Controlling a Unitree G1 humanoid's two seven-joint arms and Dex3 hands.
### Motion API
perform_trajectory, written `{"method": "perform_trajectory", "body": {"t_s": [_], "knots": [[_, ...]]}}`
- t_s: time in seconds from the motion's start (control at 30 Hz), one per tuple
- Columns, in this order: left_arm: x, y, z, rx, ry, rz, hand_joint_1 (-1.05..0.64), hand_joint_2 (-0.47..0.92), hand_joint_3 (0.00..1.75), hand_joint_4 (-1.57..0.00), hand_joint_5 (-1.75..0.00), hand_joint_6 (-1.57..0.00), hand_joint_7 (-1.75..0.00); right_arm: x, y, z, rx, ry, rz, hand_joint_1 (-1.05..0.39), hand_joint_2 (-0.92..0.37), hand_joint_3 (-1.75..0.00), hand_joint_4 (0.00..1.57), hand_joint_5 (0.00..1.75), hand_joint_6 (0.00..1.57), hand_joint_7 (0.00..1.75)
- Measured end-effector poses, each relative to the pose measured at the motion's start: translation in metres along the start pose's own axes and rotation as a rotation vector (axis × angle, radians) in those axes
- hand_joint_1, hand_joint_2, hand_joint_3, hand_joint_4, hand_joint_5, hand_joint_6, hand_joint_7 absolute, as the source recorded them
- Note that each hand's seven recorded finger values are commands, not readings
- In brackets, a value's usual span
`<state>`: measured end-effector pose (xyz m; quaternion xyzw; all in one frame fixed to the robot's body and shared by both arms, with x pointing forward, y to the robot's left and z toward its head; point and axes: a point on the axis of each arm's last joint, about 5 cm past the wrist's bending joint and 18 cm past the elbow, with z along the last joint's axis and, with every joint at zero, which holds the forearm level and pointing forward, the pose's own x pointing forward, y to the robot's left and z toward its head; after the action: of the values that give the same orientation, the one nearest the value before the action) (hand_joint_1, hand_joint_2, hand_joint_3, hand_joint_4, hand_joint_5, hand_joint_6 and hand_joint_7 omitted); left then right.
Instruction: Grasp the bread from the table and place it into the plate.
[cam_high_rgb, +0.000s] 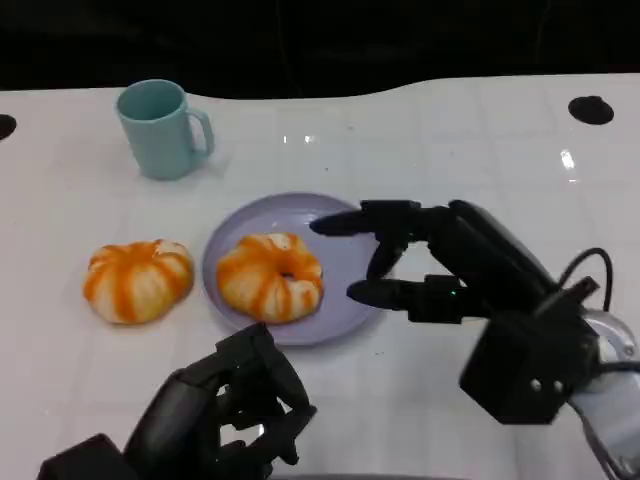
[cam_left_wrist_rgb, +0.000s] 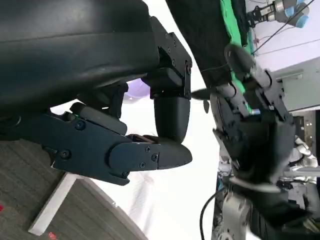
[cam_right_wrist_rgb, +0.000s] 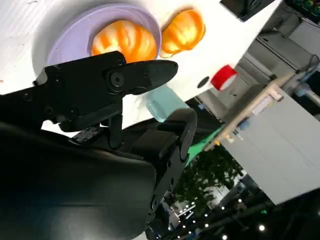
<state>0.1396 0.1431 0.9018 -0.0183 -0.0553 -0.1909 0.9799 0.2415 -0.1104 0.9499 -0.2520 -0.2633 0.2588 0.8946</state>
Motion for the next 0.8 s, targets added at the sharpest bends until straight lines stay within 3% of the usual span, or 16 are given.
{"method": "perform_trajectory", "body": {"t_s": [0.03, 0.1, 0.2, 0.4, 0.6, 0.8], "knots": [[0.0, 0.0, 0.0, 0.001, 0.0, 0.0, -0.55, 0.92, 0.42, -0.67, -1.75, -0.46, -1.73, -0.003, -0.0008, 0.0, 0.001, -0.007, -0.006, -0.32, -0.86, -0.26, 0.56, 1.34, 0.63, 0.86], [0.0, 0.0, 0.0, 0.003, 0.001, 0.0, -0.55, 0.92, 0.42, -0.67, -1.75, -0.46, -1.73, -0.01, -0.0014, 0.0, 0.006, -0.015, -0.017, -0.27, -0.58, -0.74, 0.61, 1.38, 0.64, 1.0], [0.0, 0.0, 0.0, 0.003, 0.002, 0.0, -0.55, 0.92, 0.42, -0.67, -1.75, -0.46, -1.73, -0.022, -0.0007, 0.0, 0.004, -0.025, -0.022, -0.23, -0.4, -1.05, 0.68, 1.48, 0.7, 1.09], [0.0, 0.0, 0.0, -0.001, 0.0, 0.001, -0.55, 0.92, 0.41, -0.66, -1.75, -0.45, -1.73, -0.044, -0.003, -0.001, 0.004, 0.009, -0.04, -0.14, -0.32, -1.24, 0.69, 1.68, 0.78, 1.19], [0.001, 0.001, -0.001, -0.003, 0.005, 0.002, -0.55, 0.92, 0.41, -0.66, -1.75, -0.45, -1.73, -0.067, -0.0061, -0.002, 0.0, 0.053, -0.032, -0.12, -0.32, -1.31, 0.75, 1.56, 0.83, 1.27], [0.001, 0.003, -0.001, -0.004, 0.005, 0.002, -0.54, 0.92, 0.41, -0.65, -1.75, -0.44, -1.74, -0.091, -0.0074, 0.004, -0.022, 0.102, -0.025, -0.13, -0.31, -1.34, 0.75, 1.62, 0.8, 1.31]]}}
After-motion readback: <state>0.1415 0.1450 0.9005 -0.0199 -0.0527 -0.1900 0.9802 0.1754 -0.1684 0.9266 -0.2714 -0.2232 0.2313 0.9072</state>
